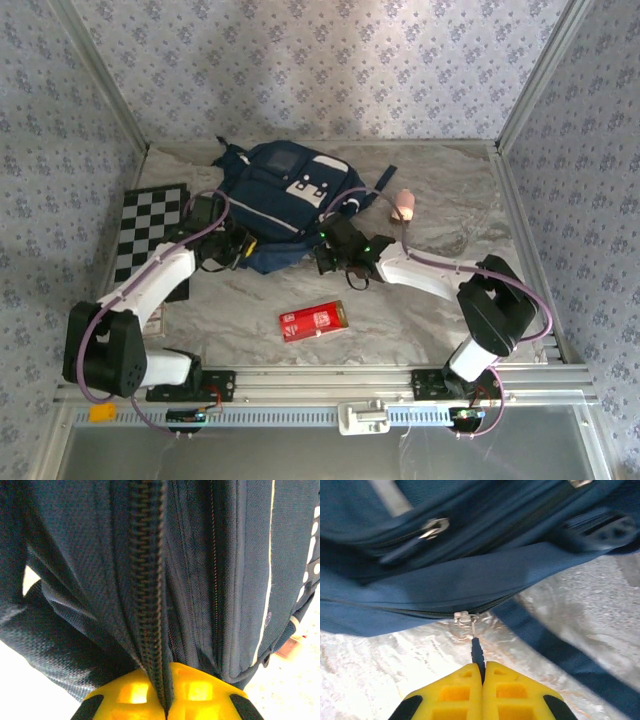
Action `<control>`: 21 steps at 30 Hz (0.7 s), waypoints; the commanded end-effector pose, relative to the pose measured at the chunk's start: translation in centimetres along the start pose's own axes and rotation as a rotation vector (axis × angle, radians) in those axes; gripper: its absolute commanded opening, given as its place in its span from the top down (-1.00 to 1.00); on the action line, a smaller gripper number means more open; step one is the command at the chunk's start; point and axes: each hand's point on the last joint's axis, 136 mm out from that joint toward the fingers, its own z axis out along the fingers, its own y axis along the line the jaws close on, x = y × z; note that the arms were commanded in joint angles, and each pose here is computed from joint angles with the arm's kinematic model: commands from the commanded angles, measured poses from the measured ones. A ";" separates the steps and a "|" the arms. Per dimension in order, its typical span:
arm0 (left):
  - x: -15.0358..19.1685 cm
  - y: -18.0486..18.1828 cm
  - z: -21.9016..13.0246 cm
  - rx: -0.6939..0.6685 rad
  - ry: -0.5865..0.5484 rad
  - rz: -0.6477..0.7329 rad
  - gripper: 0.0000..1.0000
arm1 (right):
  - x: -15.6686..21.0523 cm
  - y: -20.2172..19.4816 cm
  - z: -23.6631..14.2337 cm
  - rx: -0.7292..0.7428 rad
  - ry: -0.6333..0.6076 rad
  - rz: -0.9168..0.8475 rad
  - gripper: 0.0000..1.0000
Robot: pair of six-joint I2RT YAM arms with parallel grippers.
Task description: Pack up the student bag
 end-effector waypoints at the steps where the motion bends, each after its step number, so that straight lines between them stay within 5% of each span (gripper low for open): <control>1: -1.8 -1.4 -2.6 0.070 -0.067 0.061 1.00 | 1.3 -4.5 0.4 0.152 0.052 -0.008 1.00; 10: -2.8 -0.4 -3.7 0.066 -0.092 0.057 1.00 | -2.5 -9.3 1.8 0.267 -0.016 0.061 1.00; 17: -2.4 -0.6 -3.8 0.083 -0.054 0.099 1.00 | -3.7 -6.1 0.2 0.147 -0.032 0.039 1.00; 21: -1.6 -0.9 -4.2 0.129 -0.032 0.159 0.40 | -3.4 -4.0 -0.9 0.074 -0.002 0.065 1.00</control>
